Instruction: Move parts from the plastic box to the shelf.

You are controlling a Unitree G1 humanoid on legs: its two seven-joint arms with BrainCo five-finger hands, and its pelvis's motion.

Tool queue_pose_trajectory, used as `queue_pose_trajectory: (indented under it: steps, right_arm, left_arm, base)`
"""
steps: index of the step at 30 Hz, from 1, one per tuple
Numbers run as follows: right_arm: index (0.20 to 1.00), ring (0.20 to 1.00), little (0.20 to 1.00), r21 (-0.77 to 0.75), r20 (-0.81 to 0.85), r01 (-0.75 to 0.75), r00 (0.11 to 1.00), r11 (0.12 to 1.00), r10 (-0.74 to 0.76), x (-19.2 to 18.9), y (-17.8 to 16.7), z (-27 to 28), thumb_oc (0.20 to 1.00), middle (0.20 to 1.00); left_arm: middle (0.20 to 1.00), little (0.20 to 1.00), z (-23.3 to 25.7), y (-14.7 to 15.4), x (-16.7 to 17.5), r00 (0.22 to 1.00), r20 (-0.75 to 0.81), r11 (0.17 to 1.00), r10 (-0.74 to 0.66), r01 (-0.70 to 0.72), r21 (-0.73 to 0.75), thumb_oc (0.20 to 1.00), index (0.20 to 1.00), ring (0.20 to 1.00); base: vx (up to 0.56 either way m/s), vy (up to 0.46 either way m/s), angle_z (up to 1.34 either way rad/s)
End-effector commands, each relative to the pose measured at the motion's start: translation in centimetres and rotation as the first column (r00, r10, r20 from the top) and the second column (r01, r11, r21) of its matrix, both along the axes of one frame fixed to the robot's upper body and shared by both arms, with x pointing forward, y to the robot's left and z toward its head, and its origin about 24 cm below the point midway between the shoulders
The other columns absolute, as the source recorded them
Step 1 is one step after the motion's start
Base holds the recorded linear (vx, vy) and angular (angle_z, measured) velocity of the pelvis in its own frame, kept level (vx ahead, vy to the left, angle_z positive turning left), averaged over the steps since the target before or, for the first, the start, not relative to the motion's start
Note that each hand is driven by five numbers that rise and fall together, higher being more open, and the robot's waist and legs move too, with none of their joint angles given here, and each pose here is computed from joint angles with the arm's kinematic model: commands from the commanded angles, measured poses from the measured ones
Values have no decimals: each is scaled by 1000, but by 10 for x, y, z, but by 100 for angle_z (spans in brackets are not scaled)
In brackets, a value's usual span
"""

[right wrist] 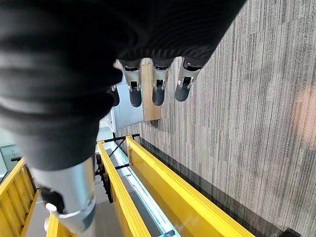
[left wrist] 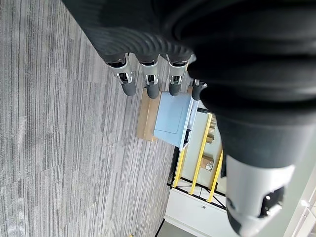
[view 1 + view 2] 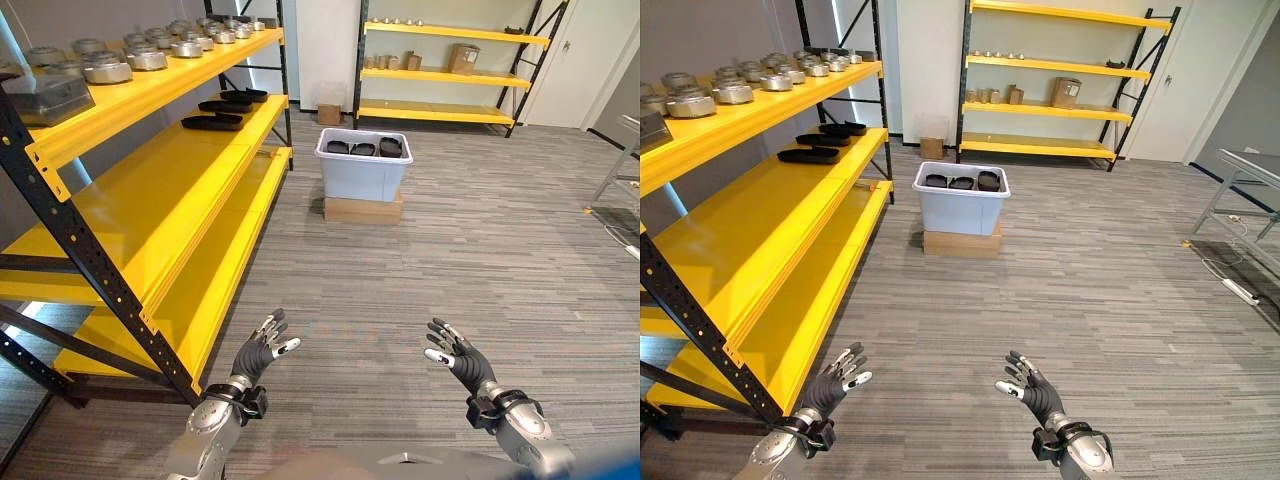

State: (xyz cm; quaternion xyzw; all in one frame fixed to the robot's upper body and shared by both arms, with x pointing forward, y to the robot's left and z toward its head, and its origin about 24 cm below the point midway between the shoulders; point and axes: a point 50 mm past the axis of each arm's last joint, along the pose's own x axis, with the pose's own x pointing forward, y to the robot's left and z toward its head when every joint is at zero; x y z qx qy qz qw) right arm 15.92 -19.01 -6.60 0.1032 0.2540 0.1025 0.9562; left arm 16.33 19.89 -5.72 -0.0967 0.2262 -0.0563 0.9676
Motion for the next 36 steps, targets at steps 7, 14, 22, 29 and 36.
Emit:
queue_pose_trajectory:
  steps: [7,14,22,29,36]
  right_arm:
    - [1000,1000,1000,-16,116,-3,993,1000,5,23,-7,18,1000,1000]
    - [1000,1000,1000,0,143,-3,990,1000,3,35,-2,23,1000,1000]
    - [1000,1000,1000,27,172,15,985,1000,-19,38,1,29,1000,1000]
    - [1000,1000,1000,12,221,12,975,1000,-15,48,-1,39,1000,1000]
    - [1000,1000,1000,-15,284,34,959,999,-29,63,-5,51,1000,1000]
  left_arm:
    - [1000,1000,11,-2,16,996,86,1000,-10,11,-10,1000,1000,1000]
    - [1000,1000,22,1,27,991,136,1000,-20,18,15,1000,1000,1000]
    - [1000,1000,31,2,39,984,179,999,-26,17,51,1000,1000,1000]
    - [1000,1000,33,0,46,979,200,998,-22,10,58,1000,1000,1000]
    - [1000,1000,30,-19,55,979,204,999,24,-18,-29,1000,1000,1000]
  base:
    - [9,2,0]
    - [12,121,2]
    - [33,162,19]
    - [217,-35,-12]
    - [249,-173,26]
